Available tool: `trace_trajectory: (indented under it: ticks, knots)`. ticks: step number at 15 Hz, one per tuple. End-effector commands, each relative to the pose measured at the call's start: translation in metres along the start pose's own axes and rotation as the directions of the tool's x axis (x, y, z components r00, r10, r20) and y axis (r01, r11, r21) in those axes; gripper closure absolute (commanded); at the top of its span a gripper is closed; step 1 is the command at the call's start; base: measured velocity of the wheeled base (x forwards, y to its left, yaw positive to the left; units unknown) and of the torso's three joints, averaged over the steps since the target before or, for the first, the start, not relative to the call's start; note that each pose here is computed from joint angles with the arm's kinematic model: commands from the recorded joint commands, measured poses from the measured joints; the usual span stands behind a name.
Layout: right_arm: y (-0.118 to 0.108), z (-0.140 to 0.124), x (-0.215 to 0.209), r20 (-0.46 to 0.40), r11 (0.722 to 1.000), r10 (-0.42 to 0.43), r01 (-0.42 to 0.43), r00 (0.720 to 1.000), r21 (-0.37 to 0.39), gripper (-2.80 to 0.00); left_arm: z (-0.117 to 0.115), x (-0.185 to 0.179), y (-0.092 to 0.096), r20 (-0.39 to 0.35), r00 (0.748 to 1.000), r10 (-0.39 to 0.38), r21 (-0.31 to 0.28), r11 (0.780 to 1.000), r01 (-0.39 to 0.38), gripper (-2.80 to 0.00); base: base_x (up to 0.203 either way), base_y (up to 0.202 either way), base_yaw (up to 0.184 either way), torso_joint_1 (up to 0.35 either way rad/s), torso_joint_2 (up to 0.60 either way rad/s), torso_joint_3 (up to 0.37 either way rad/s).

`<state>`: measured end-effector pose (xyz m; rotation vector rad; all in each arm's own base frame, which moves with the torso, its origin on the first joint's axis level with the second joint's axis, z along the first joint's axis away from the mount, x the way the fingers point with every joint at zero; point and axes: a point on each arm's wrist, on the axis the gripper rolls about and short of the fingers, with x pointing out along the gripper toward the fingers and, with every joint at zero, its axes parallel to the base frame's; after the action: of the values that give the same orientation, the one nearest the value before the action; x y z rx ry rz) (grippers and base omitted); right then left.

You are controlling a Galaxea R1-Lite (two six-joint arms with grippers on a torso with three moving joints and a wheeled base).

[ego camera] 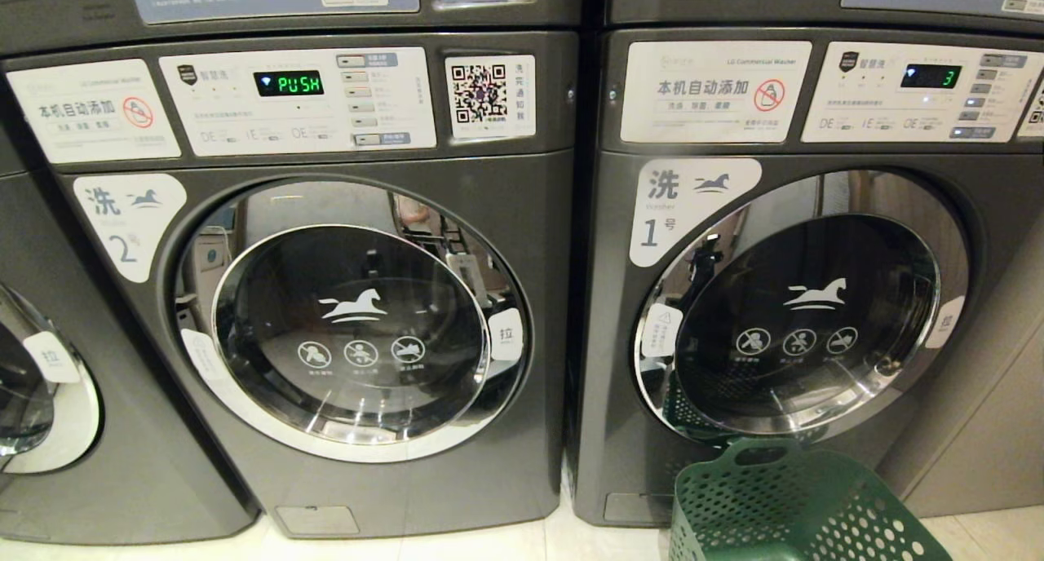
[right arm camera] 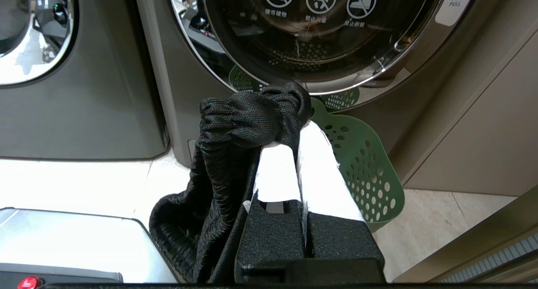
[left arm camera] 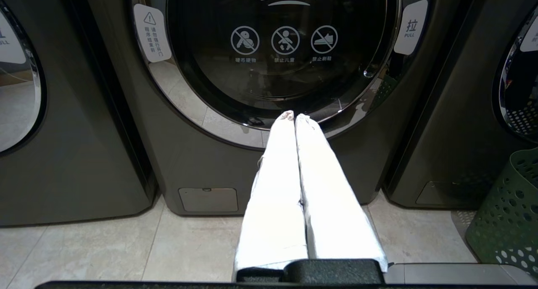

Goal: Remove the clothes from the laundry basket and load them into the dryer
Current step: Put the clothes in the dryer

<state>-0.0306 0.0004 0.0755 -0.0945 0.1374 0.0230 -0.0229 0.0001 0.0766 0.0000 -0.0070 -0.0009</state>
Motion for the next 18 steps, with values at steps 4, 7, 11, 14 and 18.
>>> trace_trajectory:
  ticks: [4,7,11,14,18]
  knots:
    - [0.0,-0.0001,0.0,-0.001,1.0,0.001,-0.001,1.0,-0.001,0.0,0.0,0.0,0.0,0.001,1.0,0.001,-0.002,1.0,-0.001,0.0,0.0,0.0,0.0,0.004,0.0,0.064]
    - [0.0,-0.0001,0.0,-0.001,1.0,0.001,-0.001,1.0,-0.001,0.0,0.0,0.0,0.0,0.001,1.0,0.001,-0.002,1.0,-0.001,0.0,0.0,0.0,0.0,0.002,0.0,0.009]
    - [0.0,-0.0001,0.0,-0.001,1.0,0.001,-0.001,1.0,-0.001,0.0,0.0,0.0,0.0,0.001,1.0,0.001,-0.003,1.0,-0.001,0.0,0.0,0.0,0.0,0.0,0.0,0.0]
    - [0.0,-0.0001,0.0,-0.001,1.0,0.001,-0.001,1.0,-0.001,0.0,0.0,0.0,0.0,0.001,1.0,0.001,-0.003,1.0,-0.001,0.0,0.0,0.0,0.0,0.0,0.0,0.0]
    - [0.0,0.0,0.0,0.0,1.0,0.0,0.0,1.0,-0.001,0.0,0.0,0.0,0.0,0.001,1.0,0.001,-0.002,1.0,-0.001,0.0,0.0,0.0,0.0,0.0,0.0,0.0]
